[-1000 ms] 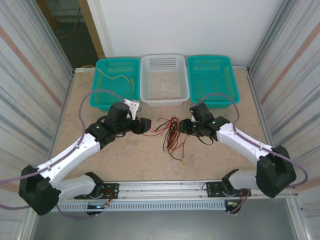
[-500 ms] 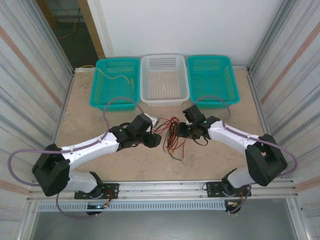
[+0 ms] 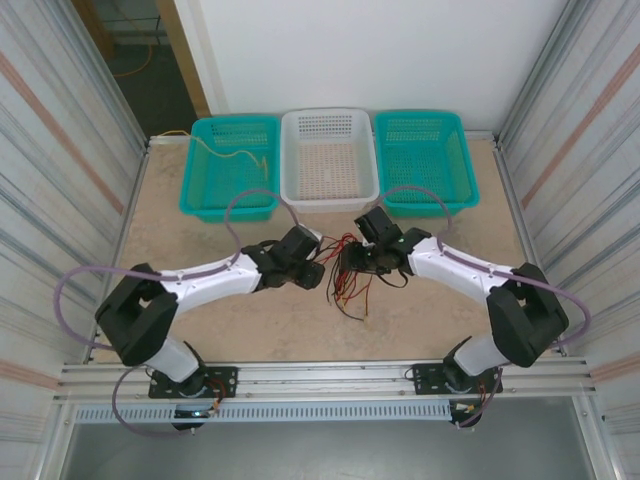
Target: Untangle the cables
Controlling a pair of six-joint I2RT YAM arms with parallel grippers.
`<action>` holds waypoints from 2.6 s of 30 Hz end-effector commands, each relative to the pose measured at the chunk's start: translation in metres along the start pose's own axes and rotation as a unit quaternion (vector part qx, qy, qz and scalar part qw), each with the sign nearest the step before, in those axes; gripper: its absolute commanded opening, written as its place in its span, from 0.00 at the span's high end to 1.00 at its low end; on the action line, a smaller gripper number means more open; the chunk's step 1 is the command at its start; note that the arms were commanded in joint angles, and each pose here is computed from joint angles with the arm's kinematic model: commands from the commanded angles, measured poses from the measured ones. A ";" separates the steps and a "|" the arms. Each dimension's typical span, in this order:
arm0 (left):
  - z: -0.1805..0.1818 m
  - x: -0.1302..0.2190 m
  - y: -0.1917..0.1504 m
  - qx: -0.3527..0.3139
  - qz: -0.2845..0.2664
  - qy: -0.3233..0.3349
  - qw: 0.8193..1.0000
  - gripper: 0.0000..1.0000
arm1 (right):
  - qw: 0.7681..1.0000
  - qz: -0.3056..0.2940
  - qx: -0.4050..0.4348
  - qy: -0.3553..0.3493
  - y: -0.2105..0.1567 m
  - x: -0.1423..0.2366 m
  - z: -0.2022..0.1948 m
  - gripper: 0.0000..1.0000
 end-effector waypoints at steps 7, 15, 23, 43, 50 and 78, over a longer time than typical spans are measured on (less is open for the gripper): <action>0.053 -0.001 0.014 0.306 -0.001 -0.061 0.950 0.45 | 0.999 -0.050 -0.001 0.016 0.010 0.046 0.010 0.51; 0.058 -0.012 0.006 0.411 0.003 -0.123 0.903 0.44 | 0.997 -0.058 0.012 0.040 0.018 0.056 0.023 0.51; 0.053 -0.046 -0.001 0.456 0.021 -0.150 0.877 0.55 | 0.997 -0.061 0.020 0.050 0.014 0.062 0.021 0.51; 0.036 0.163 0.075 0.150 -0.176 -0.161 0.959 1.00 | 0.975 -0.095 0.091 0.177 0.026 0.101 0.072 0.48; 0.041 0.239 0.108 0.118 -0.288 -0.198 0.930 1.00 | 0.975 -0.080 0.098 0.180 0.023 0.082 0.086 0.48; 0.061 0.311 0.118 0.071 -0.371 -0.255 0.890 1.00 | 0.919 -0.248 0.089 0.293 0.027 0.219 0.055 0.35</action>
Point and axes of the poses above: each hand's point on the last joint's axis, 136 mm out from that joint toward the fingers, its own x axis back along the fingers, its own z axis along the line the jaws close on, y = z × x, the point moved 9 cm from there along x, back along the fingers, and after that the axes turned 9 degrees about -x, right-handed, at the moved point
